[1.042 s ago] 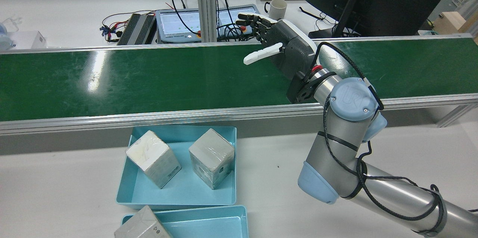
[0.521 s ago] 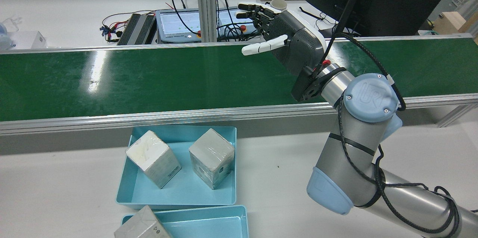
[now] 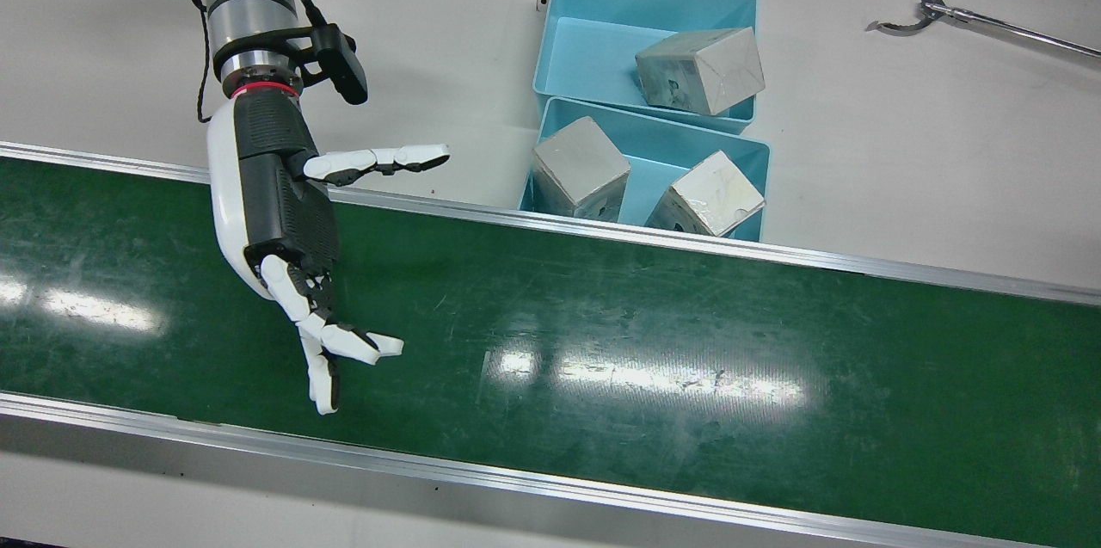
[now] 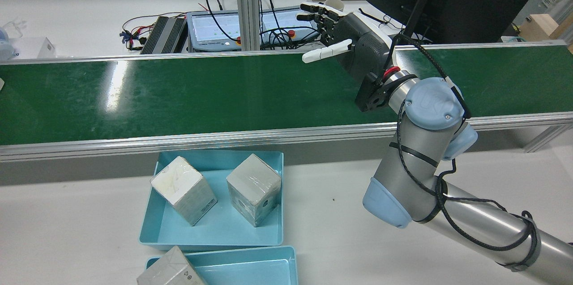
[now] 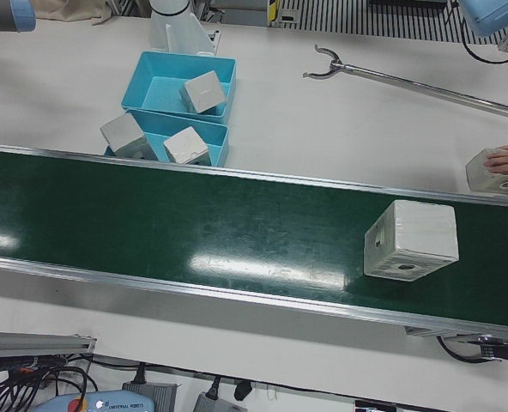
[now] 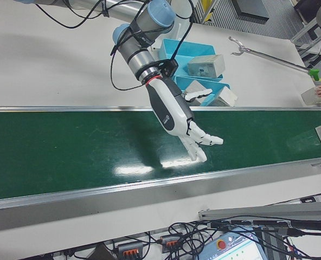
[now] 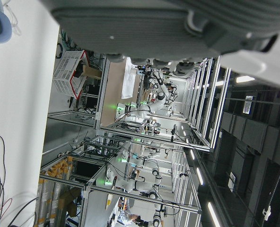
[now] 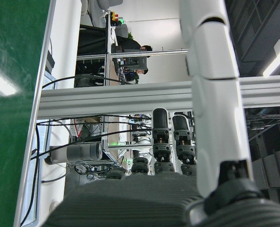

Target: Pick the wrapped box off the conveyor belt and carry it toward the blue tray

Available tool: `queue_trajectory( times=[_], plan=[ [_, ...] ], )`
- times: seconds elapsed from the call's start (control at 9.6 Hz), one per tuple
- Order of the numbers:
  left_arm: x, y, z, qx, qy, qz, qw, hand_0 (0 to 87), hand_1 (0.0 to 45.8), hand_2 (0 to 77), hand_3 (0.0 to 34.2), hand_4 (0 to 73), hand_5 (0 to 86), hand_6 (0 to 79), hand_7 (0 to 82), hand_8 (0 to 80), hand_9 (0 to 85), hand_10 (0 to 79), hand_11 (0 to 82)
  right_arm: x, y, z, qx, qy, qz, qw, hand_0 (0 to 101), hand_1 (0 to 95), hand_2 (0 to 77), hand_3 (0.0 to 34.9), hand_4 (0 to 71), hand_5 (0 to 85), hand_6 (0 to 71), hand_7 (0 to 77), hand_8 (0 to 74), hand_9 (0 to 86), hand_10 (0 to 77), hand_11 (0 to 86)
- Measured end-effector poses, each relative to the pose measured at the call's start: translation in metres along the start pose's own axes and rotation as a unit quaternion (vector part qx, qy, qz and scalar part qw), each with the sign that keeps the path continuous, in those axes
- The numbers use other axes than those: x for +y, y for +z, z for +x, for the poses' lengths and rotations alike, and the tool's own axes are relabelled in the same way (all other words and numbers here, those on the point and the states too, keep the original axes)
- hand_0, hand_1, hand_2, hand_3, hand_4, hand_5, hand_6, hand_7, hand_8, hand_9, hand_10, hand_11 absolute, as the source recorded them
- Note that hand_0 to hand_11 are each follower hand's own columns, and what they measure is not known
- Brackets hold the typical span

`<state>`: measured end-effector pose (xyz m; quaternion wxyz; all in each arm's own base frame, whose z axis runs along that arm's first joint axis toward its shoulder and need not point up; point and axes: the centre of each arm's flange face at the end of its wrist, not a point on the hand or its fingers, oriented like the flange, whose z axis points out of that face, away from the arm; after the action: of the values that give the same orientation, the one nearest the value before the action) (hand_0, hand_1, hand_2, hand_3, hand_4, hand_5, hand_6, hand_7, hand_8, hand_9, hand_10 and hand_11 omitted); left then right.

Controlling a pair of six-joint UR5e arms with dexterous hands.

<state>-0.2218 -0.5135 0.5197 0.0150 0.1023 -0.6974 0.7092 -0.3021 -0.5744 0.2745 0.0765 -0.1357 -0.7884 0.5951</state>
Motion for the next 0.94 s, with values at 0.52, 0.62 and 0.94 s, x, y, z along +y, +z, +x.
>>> queue_trajectory(
  times=[0.52,0.62,0.94],
  plan=[
    [0.000,0.000,0.000,0.000,0.000,0.000,1.0000,0.0,0.0,1.1,0.0,0.0,1.1,0.5,0.5,1.1,0.5,0.0,0.5,-0.002,0.038,-0.004,-0.008,-0.004,-0.005,0.9999,51,17.5,7.6,0.0,17.5,19.1,10.9,27.8,3.8,7.1,0.0,1.1],
    [0.000,0.000,0.000,0.000,0.000,0.000,1.0000,0.0,0.0,0.5,0.0,0.0,1.1,0.5,0.5,1.1,0.5,0.0,0.5,-0.005,0.039,0.002,-0.005,-0.003,-0.004,1.0000,49,10.9,4.4,0.1,15.8,17.5,10.9,25.1,2.7,5.4,0.0,1.1],
    [0.000,0.000,0.000,0.000,0.000,0.000,1.0000,0.0,0.0,0.5,0.0,0.0,1.1,0.5,0.5,0.5,0.5,0.5,0.5,-0.017,0.045,0.018,0.002,0.002,-0.010,0.9999,48,10.4,1.6,0.0,15.8,17.5,9.8,24.5,2.7,4.4,0.0,1.1]
  ],
)
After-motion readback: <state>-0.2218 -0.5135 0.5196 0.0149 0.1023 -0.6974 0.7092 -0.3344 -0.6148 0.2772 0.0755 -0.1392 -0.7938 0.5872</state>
